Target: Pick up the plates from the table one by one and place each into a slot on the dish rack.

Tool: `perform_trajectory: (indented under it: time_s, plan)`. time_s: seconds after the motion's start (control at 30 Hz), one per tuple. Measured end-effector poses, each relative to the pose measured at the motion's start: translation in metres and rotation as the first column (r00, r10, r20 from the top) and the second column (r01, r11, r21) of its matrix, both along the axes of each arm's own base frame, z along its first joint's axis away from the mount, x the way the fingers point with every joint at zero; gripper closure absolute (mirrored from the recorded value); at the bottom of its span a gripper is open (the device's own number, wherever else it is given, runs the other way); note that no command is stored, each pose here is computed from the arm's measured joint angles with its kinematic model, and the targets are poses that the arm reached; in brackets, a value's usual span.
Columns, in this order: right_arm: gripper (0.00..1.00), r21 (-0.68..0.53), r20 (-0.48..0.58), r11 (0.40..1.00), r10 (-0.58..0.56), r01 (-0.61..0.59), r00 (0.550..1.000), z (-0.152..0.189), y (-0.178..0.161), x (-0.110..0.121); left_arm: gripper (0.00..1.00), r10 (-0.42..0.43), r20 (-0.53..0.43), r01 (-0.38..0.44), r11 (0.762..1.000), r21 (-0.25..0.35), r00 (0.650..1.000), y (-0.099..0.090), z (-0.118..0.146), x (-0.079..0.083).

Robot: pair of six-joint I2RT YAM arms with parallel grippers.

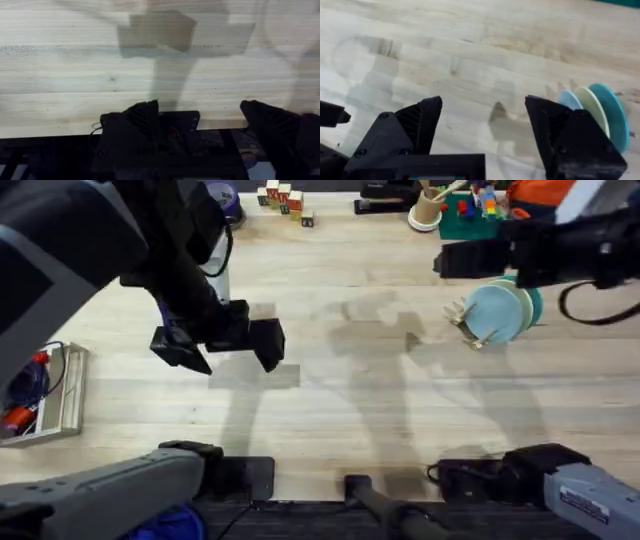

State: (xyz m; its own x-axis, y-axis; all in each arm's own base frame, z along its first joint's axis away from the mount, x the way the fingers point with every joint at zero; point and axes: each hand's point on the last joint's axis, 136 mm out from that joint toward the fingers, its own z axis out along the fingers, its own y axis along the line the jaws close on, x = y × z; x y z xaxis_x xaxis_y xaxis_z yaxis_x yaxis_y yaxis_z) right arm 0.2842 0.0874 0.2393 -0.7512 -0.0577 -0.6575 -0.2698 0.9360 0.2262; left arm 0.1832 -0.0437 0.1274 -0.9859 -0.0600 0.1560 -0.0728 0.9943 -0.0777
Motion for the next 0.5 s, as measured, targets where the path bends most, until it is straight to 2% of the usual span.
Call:
perform_trajectory:
  time_s: [0.2, 0.5]
  plan:
    - [0.007, -0.018, 0.038, 1.000, 0.011, -0.010, 0.999, 0.005, 0.017, 0.003, 0.007, 0.000, 0.000, 0.000, 1.000, 0.000, 1.000, 0.000, 0.000, 0.000]
    - [0.007, -0.027, 0.032, 1.000, -0.012, 0.012, 0.999, 0.004, 0.014, 0.003, 0.006, 0.000, 0.000, 0.000, 1.000, 0.000, 1.000, 0.000, 0.000, 0.000]
